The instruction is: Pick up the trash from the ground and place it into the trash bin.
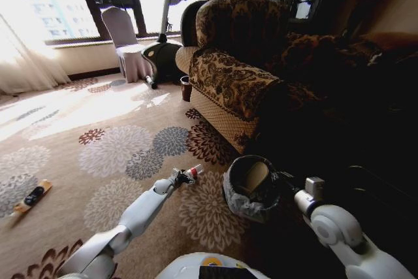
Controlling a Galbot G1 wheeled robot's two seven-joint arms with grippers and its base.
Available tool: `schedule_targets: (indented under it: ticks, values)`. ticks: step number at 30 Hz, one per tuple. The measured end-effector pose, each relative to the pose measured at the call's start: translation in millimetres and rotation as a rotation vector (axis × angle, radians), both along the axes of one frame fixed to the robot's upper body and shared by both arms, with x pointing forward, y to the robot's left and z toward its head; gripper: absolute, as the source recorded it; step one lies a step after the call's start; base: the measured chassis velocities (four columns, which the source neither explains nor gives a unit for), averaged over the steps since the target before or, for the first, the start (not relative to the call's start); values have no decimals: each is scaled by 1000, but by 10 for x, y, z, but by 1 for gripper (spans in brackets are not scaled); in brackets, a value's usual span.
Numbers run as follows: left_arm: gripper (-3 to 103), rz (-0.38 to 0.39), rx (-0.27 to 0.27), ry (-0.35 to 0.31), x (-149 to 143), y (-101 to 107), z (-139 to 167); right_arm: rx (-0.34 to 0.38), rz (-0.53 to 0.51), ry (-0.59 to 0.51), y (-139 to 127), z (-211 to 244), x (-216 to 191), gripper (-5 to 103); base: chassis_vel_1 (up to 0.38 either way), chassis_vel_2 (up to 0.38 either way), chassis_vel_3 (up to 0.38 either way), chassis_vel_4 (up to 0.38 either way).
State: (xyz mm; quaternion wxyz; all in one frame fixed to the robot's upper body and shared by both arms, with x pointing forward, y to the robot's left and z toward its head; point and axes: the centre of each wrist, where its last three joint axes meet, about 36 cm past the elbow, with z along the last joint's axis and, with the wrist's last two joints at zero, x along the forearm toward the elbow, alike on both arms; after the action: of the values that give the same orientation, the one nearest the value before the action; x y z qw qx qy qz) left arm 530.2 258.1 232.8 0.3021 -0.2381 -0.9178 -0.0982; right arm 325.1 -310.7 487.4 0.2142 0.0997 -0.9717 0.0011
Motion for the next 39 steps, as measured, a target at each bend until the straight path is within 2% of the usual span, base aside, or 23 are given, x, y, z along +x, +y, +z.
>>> schedule_targets:
  ticks: [16, 29, 39]
  values:
    - [100, -5, -5, 7, -13, -50, -35, -3, 8, -4, -21, -9, 23, 2, 0, 0, 0, 0]
    - [100, -3, 32, 1, 51, 0, -100, 3, 11, -7, -23, -6, 20, 2, 0, 0, 0, 0]
    - [100, -22, 26, 9, 61, -71, -151, 1, 11, -8, -31, -3, 22, 2, 0, 0, 0, 0]
